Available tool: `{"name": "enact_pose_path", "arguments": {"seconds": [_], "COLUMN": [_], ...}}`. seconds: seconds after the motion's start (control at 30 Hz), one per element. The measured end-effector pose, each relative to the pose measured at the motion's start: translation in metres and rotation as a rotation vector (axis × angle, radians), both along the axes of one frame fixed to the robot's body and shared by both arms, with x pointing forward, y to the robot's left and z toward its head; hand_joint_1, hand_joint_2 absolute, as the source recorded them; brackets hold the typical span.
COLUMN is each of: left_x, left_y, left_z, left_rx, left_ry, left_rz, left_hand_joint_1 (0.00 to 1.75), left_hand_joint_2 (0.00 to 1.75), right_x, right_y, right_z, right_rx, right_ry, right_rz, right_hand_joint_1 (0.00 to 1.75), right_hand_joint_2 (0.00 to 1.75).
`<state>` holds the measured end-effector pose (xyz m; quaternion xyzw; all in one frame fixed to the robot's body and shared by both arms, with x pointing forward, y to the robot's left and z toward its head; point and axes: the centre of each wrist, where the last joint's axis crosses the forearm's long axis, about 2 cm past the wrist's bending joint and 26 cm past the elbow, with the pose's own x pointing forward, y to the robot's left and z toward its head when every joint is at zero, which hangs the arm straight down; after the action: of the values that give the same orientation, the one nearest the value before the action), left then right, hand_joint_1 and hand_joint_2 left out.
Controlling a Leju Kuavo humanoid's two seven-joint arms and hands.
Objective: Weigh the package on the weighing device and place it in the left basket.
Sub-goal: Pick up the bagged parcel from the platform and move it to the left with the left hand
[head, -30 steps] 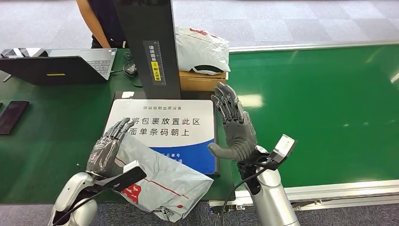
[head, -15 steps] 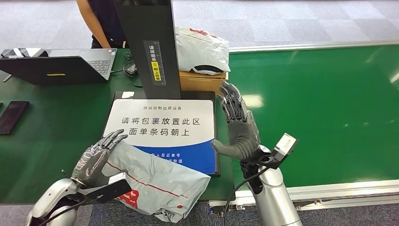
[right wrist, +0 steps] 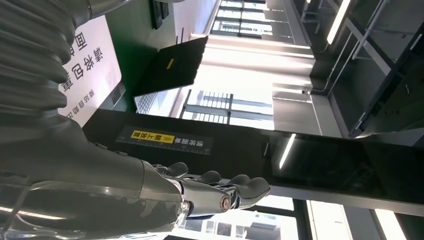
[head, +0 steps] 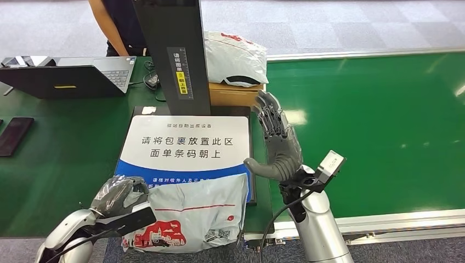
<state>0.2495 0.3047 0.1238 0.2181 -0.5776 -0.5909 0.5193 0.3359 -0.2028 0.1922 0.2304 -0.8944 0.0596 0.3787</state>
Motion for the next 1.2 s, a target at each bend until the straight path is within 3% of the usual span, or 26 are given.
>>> {"name": "enact_pose_path", "arguments": {"seconds": [0.2, 0.43, 0.93, 1.2], "left_x": [0.002, 0.009, 0.031, 0.032], "left_y": [-0.002, -0.006, -0.029, -0.033], "left_z": [-0.013, -0.013, 0.04, 0.053], "left_rx": [0.011, -0.049, -0.421, -0.527], "left_ry": [0.032, -0.019, -0.541, -0.683], "left_rz": [0.03, 0.022, 0.138, 0.217], "left_hand_joint_1": [1.75, 1.75, 1.75, 1.75], "left_hand_joint_2": [1.75, 1.75, 1.75, 1.75], "right_x": [0.0, -0.002, -0.016, -0.016], "right_y": [0.005, 0.005, 0.003, 0.003], "right_z": [0.004, 0.006, 0.001, 0.001], "right_rx": [-0.013, -0.016, -0.039, -0.042], "right_ry": [0.002, -0.008, -0.025, -0.035], "right_rz": [0.002, -0.013, -0.033, -0.046], "right_hand_joint_1": [0.0, 0.0, 0.0, 0.0], "right_hand_joint_2": [1.75, 1.75, 1.75, 1.75]}}
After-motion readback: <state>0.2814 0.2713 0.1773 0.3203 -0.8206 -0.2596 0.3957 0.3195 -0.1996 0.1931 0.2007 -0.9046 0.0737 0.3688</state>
